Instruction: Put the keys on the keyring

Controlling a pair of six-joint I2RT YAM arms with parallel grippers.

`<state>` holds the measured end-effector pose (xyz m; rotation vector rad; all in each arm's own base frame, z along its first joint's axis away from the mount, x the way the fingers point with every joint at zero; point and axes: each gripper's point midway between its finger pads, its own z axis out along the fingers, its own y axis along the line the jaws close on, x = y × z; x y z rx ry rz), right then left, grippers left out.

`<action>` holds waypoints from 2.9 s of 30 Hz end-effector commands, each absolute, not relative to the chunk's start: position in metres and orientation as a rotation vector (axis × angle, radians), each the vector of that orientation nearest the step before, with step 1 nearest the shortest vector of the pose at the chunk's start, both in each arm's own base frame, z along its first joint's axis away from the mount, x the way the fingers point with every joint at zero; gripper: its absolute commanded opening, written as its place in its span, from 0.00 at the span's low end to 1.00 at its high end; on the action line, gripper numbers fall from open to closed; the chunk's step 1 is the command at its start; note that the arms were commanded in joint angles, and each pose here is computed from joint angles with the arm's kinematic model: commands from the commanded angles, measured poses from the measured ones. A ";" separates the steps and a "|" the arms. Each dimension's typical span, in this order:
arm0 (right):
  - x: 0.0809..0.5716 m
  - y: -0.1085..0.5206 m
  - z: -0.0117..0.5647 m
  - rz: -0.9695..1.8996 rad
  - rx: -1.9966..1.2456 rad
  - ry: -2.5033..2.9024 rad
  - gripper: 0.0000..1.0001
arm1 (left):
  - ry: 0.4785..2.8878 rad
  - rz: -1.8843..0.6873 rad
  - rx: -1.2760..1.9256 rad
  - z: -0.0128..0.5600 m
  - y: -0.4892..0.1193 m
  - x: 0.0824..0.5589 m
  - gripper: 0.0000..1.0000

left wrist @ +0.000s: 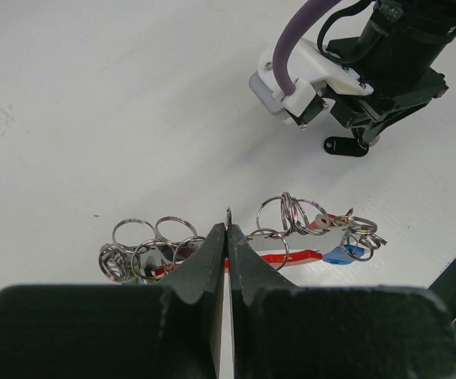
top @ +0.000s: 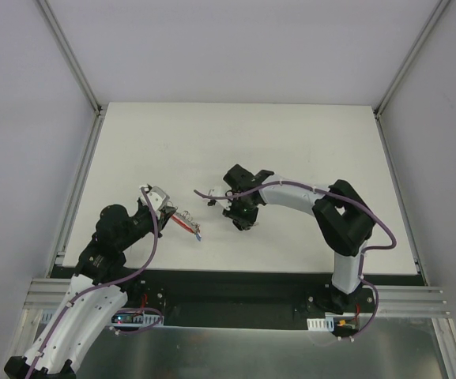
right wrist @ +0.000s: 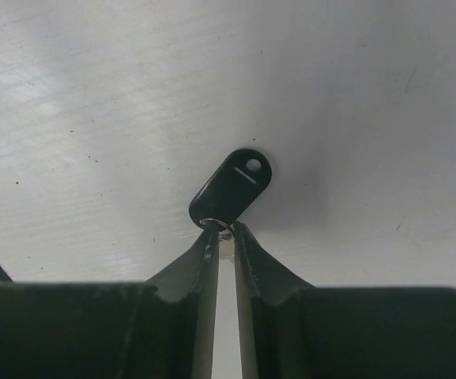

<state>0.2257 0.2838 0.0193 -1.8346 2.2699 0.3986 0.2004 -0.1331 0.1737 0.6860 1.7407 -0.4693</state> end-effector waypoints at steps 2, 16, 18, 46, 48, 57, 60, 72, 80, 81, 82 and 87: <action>0.227 0.275 0.012 0.283 -1.797 2.306 0.10 | 1.677 -0.453 0.648 0.193 -0.132 0.207 0.00; 0.242 0.256 0.040 0.287 -1.198 2.410 0.01 | 1.675 -0.452 0.645 0.194 -0.132 0.208 0.00; 0.244 0.257 0.044 0.289 -1.132 2.399 0.01 | 1.679 -0.457 0.652 0.194 -0.133 0.208 0.00; 0.245 0.280 0.105 0.515 -1.037 2.088 0.01 | 1.617 -0.657 0.829 0.204 -0.171 0.202 0.00; 0.243 0.280 0.114 0.528 -1.053 2.061 0.01 | 1.596 -0.677 0.873 0.209 -0.177 0.203 0.00; 0.235 0.279 0.175 0.557 -1.123 1.906 0.01 | 1.481 -0.765 1.057 0.234 -0.200 0.204 0.00; 0.233 0.276 0.196 0.545 -1.154 1.853 0.01 | 1.435 -0.803 1.114 0.244 -0.208 0.204 0.00; 0.225 0.266 0.268 0.501 -1.241 1.676 0.01 | 1.226 -0.935 1.327 0.276 -0.242 0.199 0.00; 0.220 0.268 0.288 0.498 -1.309 1.611 0.01 | 1.138 -0.922 1.405 0.292 -0.270 0.199 0.00; 0.219 0.268 0.289 0.501 -1.318 1.604 0.02 | 1.129 -0.925 1.416 0.292 -0.274 0.196 0.00; 0.219 0.268 0.291 0.501 -1.325 1.593 0.01 | 1.131 -0.915 1.419 0.292 -0.276 0.198 0.00; 0.210 0.269 0.298 0.531 -1.369 1.567 0.01 | 1.097 -0.874 1.433 0.301 -0.286 0.200 0.00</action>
